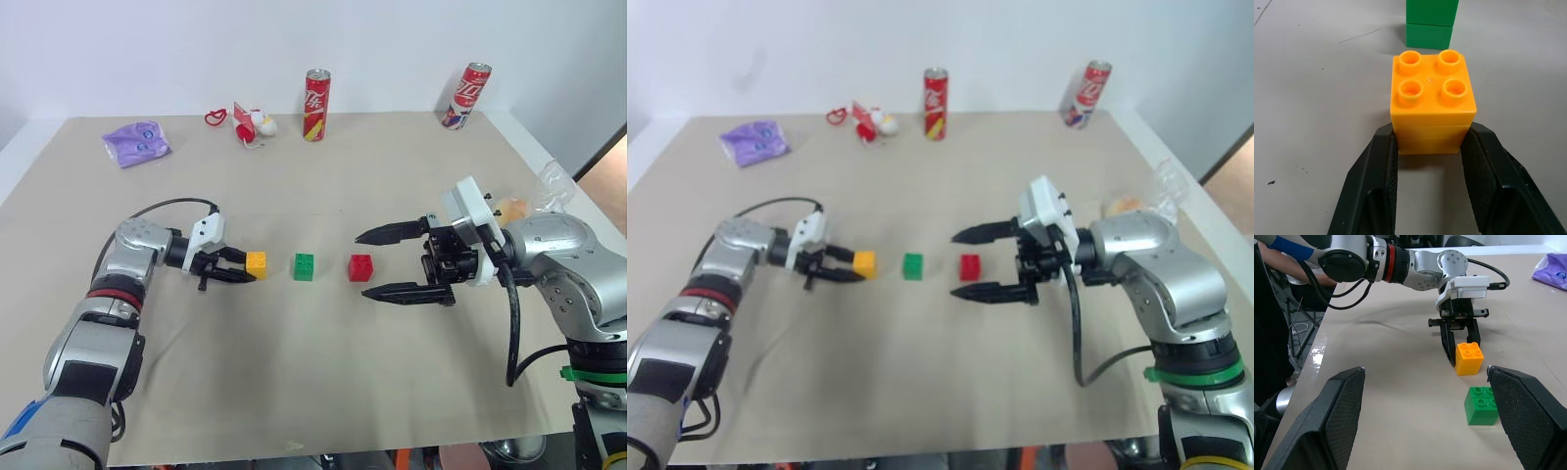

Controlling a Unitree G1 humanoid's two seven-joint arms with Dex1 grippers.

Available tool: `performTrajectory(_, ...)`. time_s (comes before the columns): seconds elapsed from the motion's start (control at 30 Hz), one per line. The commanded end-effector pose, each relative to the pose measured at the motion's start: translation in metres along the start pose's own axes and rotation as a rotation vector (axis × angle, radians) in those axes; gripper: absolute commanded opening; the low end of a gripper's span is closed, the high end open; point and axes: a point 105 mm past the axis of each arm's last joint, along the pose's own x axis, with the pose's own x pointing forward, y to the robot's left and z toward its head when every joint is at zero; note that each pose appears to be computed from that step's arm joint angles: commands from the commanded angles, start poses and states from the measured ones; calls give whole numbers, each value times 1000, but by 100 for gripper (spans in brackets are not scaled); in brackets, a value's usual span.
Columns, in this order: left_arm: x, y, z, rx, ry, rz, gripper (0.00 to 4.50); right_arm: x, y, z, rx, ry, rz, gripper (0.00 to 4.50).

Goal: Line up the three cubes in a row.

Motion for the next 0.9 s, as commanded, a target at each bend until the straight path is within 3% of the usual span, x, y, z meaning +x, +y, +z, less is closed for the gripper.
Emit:
performTrajectory(0.03, 0, -1, 0, -11, -8, -5, 128, -3, 0, 5, -26, -1, 1, 413)
performTrajectory(0.43, 4, -7, -3, -22, -32, -33, 128, -30, -30, -41, 63, 115, -123, 413)
performTrajectory(0.9, 4, -11, -9, -30, -12, -51, 128, -35, -37, -43, 62, 107, -150, 413)
